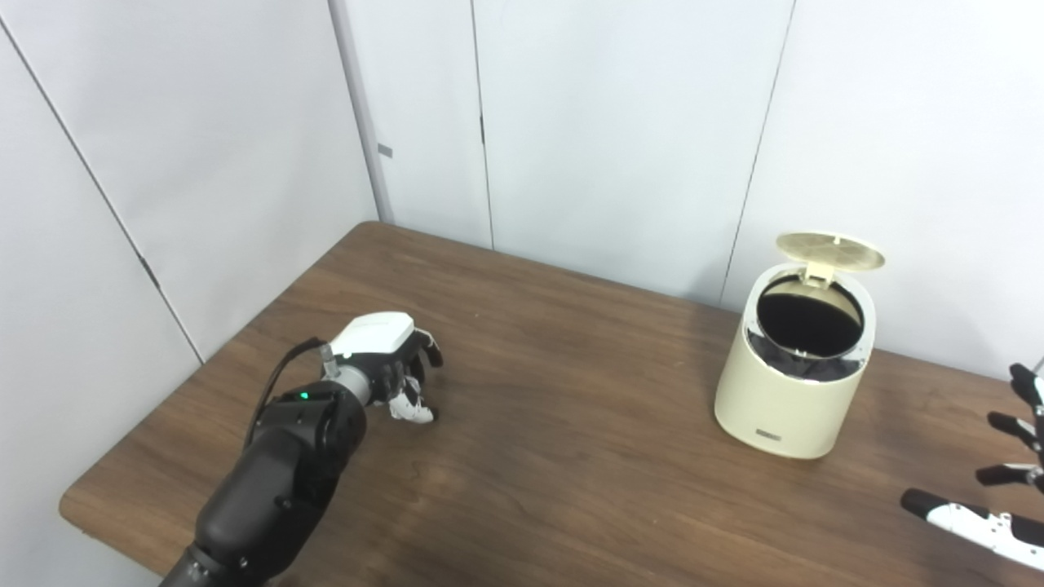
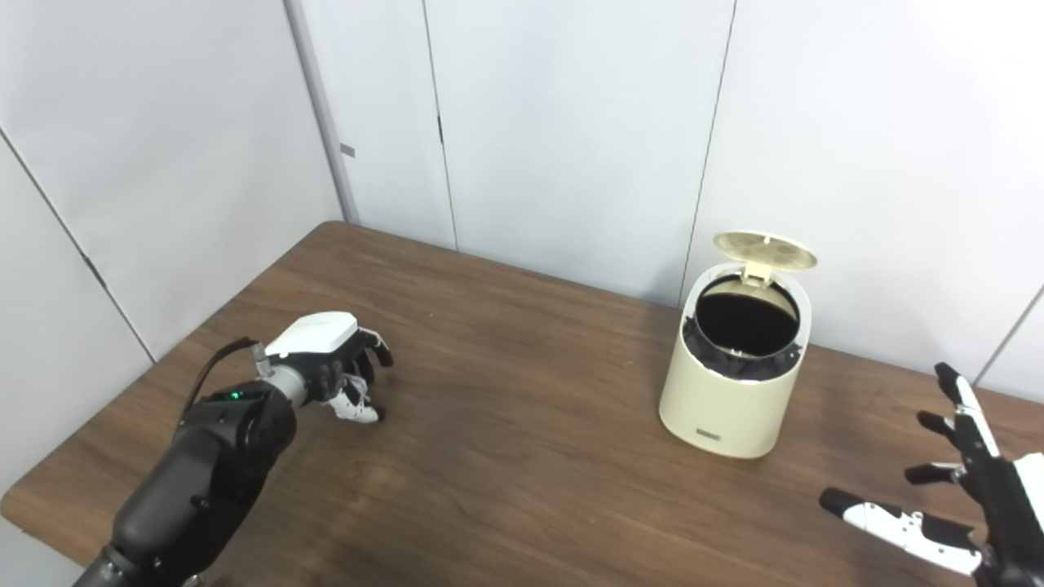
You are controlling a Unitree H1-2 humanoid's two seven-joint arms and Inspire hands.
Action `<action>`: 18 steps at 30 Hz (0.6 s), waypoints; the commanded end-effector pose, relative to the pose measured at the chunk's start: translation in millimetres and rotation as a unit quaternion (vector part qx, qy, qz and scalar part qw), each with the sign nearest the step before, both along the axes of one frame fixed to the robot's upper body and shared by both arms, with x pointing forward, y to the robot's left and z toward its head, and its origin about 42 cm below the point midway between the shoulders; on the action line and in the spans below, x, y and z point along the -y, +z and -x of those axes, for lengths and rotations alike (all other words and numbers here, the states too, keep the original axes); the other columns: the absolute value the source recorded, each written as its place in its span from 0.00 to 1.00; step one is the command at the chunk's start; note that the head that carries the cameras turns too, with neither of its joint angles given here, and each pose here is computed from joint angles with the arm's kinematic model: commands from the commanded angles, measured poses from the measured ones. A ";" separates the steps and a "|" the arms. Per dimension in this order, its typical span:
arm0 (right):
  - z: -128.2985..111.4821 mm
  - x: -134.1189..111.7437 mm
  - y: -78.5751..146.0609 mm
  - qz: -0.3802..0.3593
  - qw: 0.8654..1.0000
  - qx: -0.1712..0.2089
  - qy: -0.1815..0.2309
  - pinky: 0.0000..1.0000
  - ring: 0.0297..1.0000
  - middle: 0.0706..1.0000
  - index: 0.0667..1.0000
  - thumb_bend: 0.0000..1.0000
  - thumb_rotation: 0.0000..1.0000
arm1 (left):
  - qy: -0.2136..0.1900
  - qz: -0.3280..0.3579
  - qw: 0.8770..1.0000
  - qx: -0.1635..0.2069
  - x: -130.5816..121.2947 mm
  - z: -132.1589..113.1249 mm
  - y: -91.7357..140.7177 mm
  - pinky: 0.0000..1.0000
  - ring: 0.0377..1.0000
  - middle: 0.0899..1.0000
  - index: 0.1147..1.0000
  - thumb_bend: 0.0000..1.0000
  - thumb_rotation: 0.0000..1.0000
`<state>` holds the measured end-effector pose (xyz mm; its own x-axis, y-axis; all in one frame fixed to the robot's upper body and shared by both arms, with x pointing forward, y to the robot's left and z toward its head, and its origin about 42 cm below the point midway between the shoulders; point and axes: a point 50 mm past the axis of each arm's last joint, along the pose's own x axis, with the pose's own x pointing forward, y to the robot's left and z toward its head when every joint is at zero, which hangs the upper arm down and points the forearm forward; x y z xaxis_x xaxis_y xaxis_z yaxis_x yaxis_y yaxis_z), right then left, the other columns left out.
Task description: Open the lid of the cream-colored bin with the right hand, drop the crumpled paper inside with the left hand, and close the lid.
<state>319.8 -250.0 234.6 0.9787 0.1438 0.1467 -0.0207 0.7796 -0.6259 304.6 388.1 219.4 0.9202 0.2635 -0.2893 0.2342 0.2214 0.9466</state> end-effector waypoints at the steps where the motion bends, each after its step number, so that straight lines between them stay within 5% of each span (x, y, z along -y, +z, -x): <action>1: -3.4 -0.9 17.5 0.000 0.999 0.040 0.001 0.61 0.88 0.98 1.00 0.82 0.36 | 0.009 -0.020 1.000 0.000 -5.8 -1.6 11.3 0.62 0.72 0.77 0.71 0.88 0.03; 4: -3.0 0.0 17.0 -0.001 0.999 0.040 -0.001 0.59 0.88 0.98 1.00 0.83 0.36 | 0.009 -0.026 1.000 -0.013 -6.8 -1.9 12.2 0.63 0.74 0.83 0.72 0.89 0.03; 18: -2.5 -0.4 17.3 -0.007 0.999 0.037 0.001 0.60 0.88 0.99 1.00 0.83 0.36 | -0.003 -0.037 0.996 -0.077 -4.7 3.9 23.4 0.63 0.71 0.76 0.72 0.87 0.00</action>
<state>319.7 -250.4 234.7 0.9787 0.1435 0.1471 -0.0216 0.7837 -0.6208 301.5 385.1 235.5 0.8833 0.2581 -0.3915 0.3588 0.1654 0.9186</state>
